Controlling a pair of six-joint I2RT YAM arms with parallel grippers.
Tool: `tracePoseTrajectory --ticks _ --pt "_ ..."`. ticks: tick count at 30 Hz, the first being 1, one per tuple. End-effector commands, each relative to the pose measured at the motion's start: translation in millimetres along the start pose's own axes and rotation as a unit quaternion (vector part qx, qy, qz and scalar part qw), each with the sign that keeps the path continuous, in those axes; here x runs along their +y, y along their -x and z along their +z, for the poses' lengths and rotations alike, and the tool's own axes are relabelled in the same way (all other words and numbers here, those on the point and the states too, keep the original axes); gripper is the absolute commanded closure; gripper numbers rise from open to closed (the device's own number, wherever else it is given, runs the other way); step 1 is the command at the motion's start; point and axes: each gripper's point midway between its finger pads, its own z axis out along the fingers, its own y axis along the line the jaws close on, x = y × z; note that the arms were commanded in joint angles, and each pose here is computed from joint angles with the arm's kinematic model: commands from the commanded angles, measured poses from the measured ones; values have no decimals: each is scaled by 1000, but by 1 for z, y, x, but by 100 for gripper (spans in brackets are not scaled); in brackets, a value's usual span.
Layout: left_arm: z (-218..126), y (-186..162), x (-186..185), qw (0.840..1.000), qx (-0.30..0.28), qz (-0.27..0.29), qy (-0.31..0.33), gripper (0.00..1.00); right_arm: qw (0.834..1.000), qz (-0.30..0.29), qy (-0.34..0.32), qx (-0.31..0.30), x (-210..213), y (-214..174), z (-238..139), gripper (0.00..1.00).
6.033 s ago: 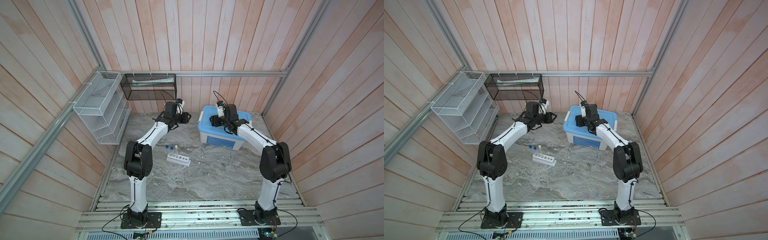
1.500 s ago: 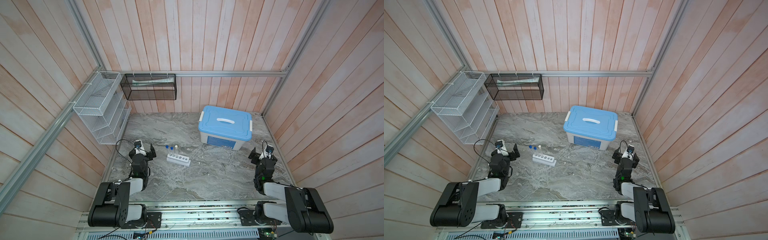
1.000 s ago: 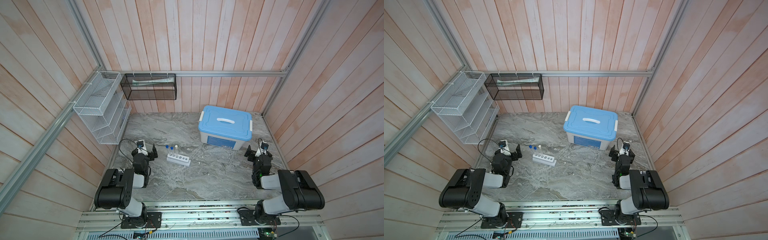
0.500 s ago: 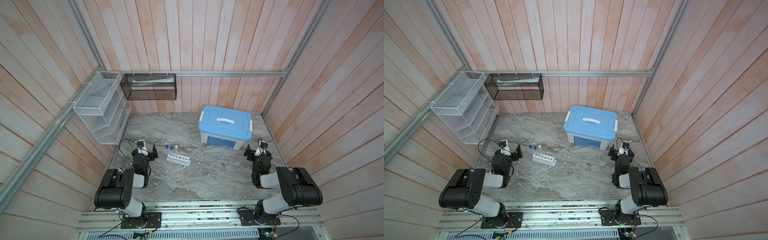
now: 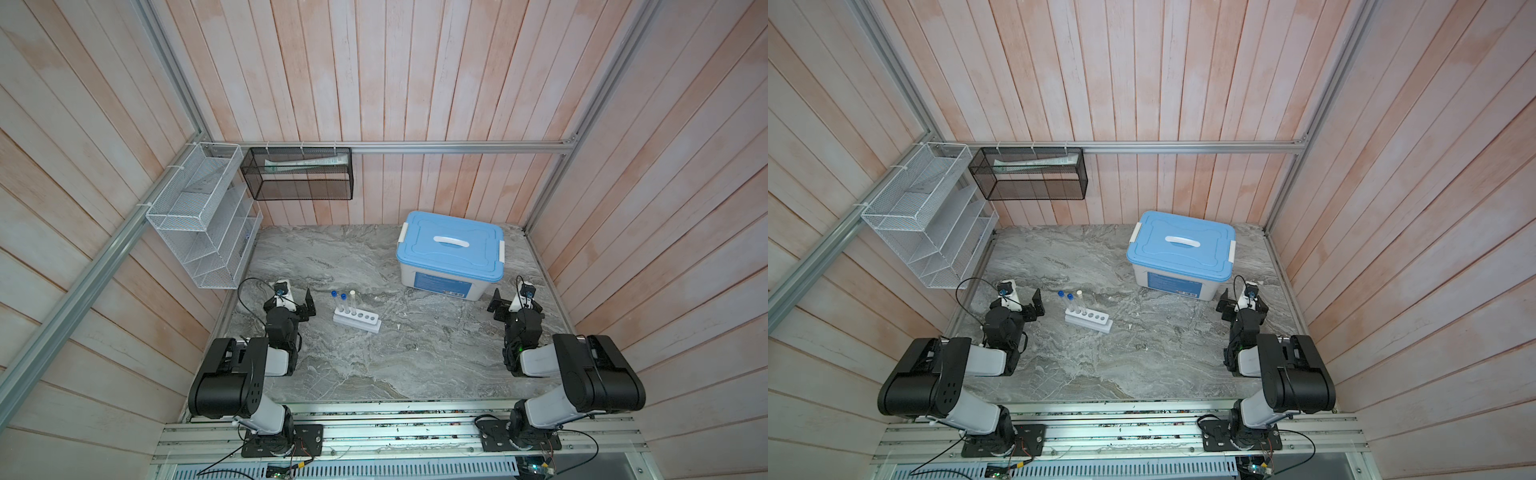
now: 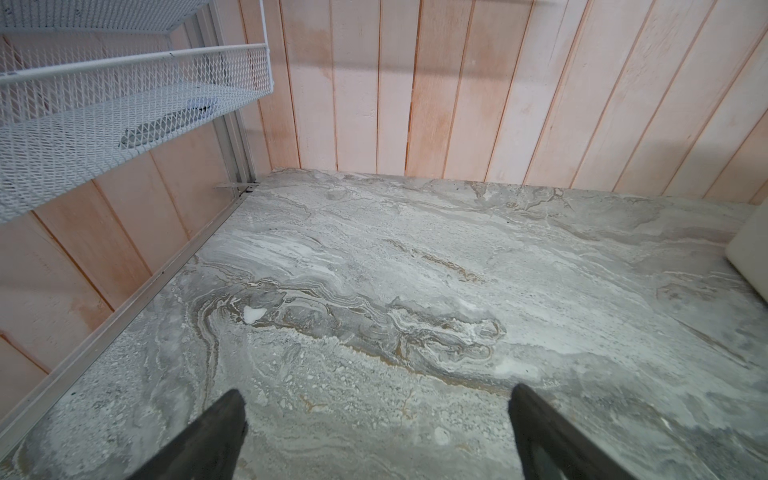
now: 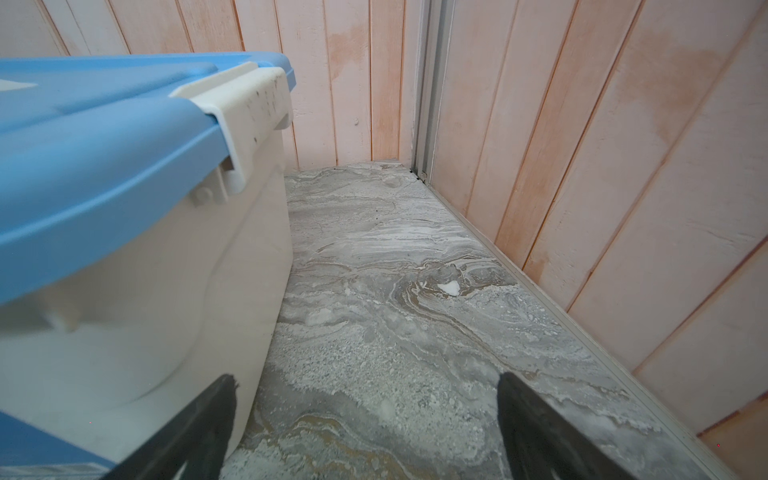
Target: Organize the chemistry lab equipment
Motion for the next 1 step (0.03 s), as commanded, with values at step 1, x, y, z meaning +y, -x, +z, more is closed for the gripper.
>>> tracePoseTrajectory --ticks 1 --pt "3 14 0 1000 -20 -2 -2 0 1000 1 4 -11 1 9 3 2"
